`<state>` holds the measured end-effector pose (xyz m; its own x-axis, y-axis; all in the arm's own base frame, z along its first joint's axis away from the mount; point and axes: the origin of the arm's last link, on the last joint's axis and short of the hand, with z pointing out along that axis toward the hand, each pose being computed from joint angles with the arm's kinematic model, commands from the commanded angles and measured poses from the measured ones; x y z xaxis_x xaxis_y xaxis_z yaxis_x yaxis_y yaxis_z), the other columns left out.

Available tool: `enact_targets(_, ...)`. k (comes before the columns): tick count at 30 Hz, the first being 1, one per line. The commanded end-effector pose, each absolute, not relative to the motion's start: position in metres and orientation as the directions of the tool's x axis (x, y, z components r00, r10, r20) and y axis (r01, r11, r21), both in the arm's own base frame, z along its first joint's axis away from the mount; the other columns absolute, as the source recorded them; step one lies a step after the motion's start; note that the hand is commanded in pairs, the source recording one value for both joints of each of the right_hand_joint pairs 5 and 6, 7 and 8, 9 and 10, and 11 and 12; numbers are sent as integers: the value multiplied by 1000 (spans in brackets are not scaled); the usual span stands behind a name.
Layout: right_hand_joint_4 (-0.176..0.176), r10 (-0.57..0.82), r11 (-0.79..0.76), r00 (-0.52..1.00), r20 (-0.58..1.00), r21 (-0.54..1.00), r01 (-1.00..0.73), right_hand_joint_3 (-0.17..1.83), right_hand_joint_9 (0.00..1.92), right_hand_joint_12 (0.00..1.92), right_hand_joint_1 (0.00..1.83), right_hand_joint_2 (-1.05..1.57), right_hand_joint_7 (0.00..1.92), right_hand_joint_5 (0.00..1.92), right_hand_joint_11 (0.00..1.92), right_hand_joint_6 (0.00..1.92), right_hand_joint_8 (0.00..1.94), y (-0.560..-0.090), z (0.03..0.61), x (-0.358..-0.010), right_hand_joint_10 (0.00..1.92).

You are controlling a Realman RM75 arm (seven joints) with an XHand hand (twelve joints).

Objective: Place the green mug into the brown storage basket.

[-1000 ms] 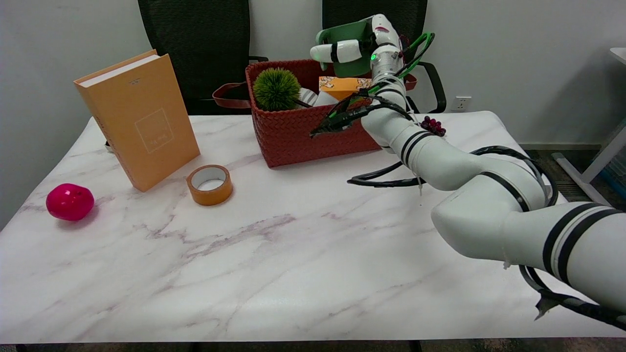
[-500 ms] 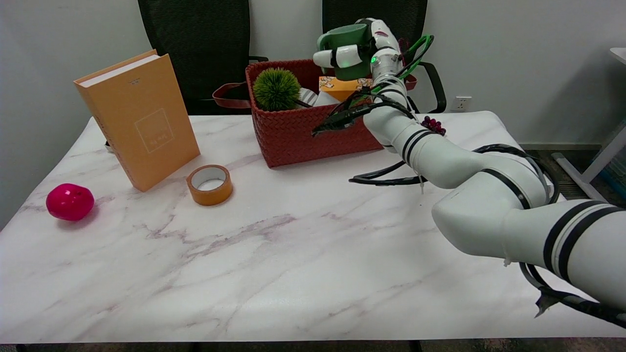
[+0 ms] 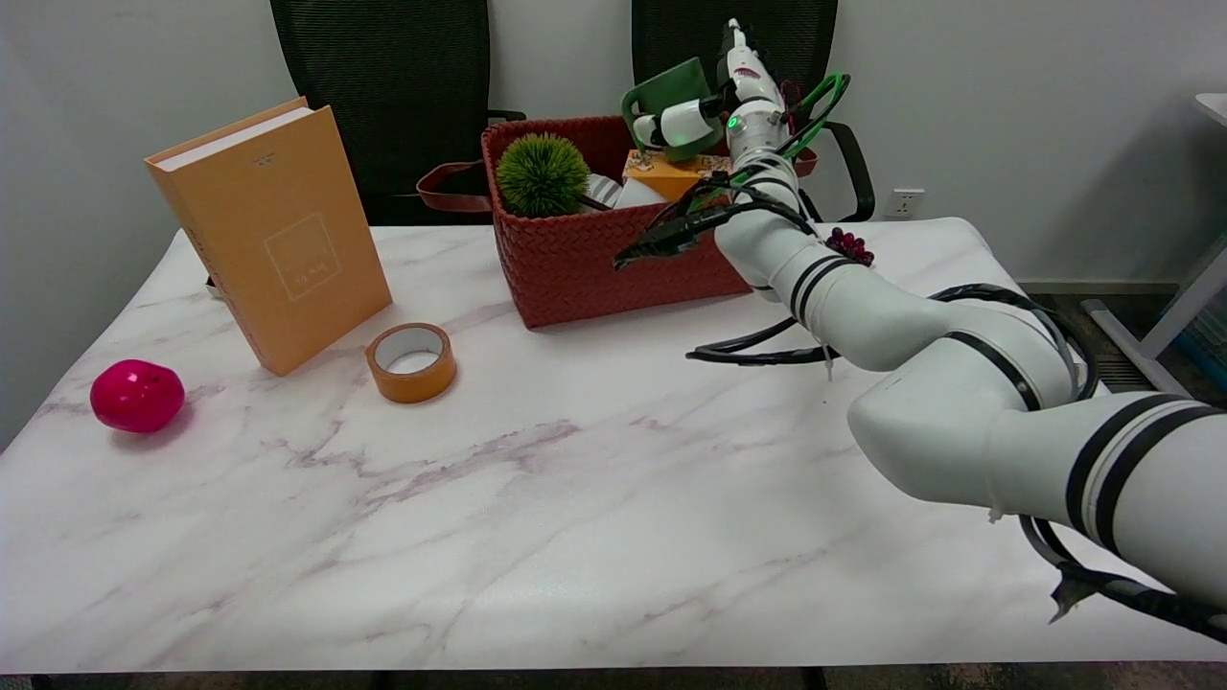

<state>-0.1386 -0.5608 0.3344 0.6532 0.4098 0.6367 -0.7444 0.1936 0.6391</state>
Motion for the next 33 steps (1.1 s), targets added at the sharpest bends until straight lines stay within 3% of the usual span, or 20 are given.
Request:
enact_targets(1, 0, 403, 179, 651, 644, 642, -746, 751, 0, 0, 1200, 118, 108, 0, 0, 0, 108, -560, 332, -140, 0)
enact_targets(11, 0, 425, 132, 633, 647, 647, -751, 694, 0, 0, 1161, 85, 0, 0, 0, 0, 0, -553, 333, -136, 0)
enact_targets(16, 0, 460, 52, 602, 653, 656, -753, 742, 0, 0, 1121, 16, 0, 0, 0, 0, 0, -542, 338, -122, 0)
enact_targets(25, 0, 499, -105, 545, 674, 671, -734, 646, 0, 0, 1023, 1, 0, 0, 0, 0, 0, -516, 337, -89, 0)
enact_targets(33, 0, 411, -270, 395, 822, 523, -808, 503, 0, 0, 923, 13, 0, 0, 0, 0, 0, -494, 332, -88, 0)
